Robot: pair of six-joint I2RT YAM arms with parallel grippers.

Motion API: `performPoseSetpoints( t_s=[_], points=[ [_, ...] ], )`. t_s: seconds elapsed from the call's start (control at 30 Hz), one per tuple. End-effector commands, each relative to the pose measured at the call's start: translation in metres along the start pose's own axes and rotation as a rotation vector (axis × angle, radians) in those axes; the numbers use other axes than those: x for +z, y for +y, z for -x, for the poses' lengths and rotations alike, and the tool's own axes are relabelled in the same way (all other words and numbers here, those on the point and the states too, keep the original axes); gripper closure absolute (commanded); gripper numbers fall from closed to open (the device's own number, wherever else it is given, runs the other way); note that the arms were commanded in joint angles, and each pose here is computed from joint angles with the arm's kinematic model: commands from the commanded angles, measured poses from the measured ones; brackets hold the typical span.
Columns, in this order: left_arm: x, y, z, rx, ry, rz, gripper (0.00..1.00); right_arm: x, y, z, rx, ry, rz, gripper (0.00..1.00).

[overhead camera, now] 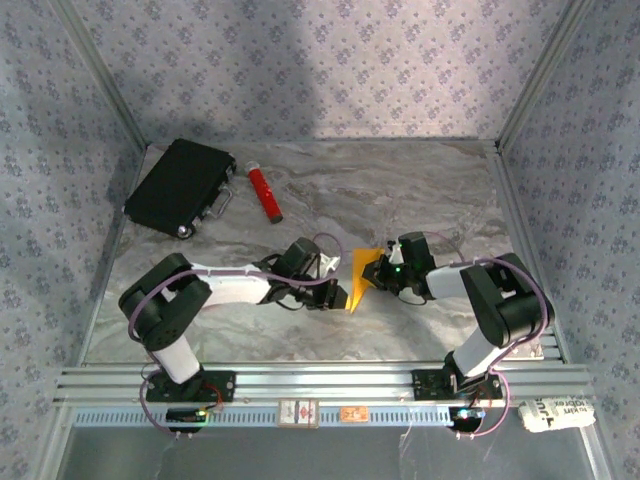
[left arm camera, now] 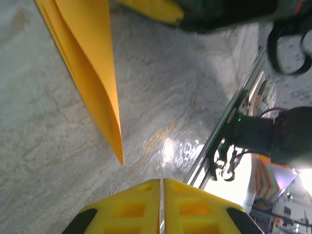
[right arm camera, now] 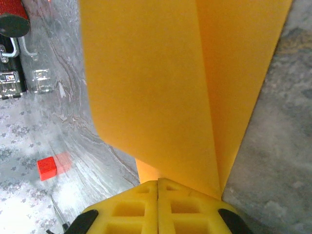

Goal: Fold a paper plane with a square sheet of paper (pick it up from the middle)
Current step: Fold the wing for the fifth time at the center of the table.

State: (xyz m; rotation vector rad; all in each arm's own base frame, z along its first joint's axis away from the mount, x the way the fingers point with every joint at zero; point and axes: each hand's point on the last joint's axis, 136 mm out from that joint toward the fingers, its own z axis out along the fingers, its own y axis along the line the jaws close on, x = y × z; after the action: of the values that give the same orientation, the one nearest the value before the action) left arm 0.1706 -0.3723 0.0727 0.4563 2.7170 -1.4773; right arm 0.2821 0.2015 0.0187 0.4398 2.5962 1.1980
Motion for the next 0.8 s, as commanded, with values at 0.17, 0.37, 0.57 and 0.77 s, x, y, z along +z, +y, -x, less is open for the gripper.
performPoseSetpoints(
  t_s=[0.17, 0.37, 0.57, 0.77],
  points=[
    [0.012, -0.020, 0.037, -0.046, -0.067, -0.062, 0.94, 0.000, -0.050, -0.023, 0.103, 0.011, -0.183, 0.93],
    [0.028, -0.013, 0.045, -0.060, -0.053, -0.049, 0.94, 0.000, -0.052, -0.024, 0.105, 0.012, -0.186, 0.93],
    [0.038, -0.009, 0.050, -0.054, -0.036, -0.038, 0.94, 0.000, -0.052, -0.024, 0.105, 0.015, -0.190, 0.93],
    [0.045, -0.002, 0.054, -0.040, -0.026, -0.005, 0.94, 0.001, -0.053, -0.025, 0.106, 0.020, -0.192, 0.93]
  ],
)
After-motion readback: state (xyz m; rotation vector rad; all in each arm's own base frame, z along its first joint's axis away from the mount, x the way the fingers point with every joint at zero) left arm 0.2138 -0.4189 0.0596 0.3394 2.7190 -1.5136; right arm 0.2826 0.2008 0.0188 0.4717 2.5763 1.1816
